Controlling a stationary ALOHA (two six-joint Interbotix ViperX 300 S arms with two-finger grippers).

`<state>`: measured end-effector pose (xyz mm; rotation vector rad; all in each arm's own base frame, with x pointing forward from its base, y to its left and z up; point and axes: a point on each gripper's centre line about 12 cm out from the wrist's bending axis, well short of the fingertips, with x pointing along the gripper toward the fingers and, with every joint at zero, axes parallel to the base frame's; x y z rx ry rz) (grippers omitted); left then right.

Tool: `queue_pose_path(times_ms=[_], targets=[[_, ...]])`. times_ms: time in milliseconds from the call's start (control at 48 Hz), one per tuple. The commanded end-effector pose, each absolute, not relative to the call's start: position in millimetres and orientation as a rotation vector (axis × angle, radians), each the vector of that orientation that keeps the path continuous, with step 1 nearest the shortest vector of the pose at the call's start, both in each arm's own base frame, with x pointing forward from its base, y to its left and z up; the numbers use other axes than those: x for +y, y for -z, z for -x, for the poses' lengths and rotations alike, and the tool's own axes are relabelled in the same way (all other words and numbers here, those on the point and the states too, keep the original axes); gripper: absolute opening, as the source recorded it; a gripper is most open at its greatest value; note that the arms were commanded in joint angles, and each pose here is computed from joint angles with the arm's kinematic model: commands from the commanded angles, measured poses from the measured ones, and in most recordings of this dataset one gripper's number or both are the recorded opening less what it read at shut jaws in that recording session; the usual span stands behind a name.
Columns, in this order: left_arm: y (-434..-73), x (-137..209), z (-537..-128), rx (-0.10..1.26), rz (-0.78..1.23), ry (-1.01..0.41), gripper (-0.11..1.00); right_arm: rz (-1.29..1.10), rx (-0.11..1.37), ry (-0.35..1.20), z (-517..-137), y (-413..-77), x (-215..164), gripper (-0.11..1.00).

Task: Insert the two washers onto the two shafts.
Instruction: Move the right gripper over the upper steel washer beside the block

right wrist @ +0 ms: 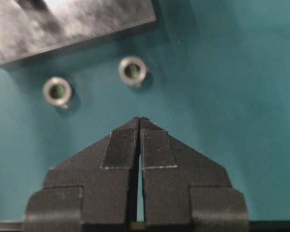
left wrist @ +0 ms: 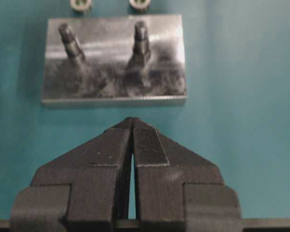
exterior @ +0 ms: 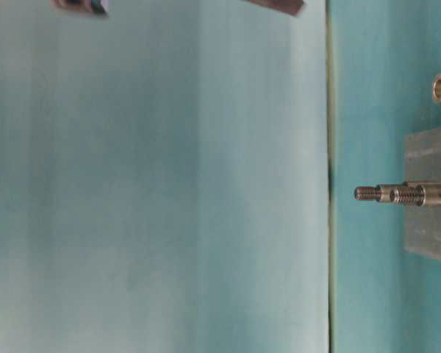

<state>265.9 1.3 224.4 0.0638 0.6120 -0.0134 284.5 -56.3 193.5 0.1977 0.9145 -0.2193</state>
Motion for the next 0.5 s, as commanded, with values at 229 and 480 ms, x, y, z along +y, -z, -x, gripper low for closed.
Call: queue_pose_path(times_ms=[229, 480], targets=[[-235, 1, -277, 0.584, -0.069, 0.015, 0.00, -0.183, 0.975, 0.216, -326, -180, -68, 0.63], [-233, 1, -276, 0.589, -0.069, 0.015, 0.00, -0.163, 1.037, 0.200, -351, -155, -70, 0.87]])
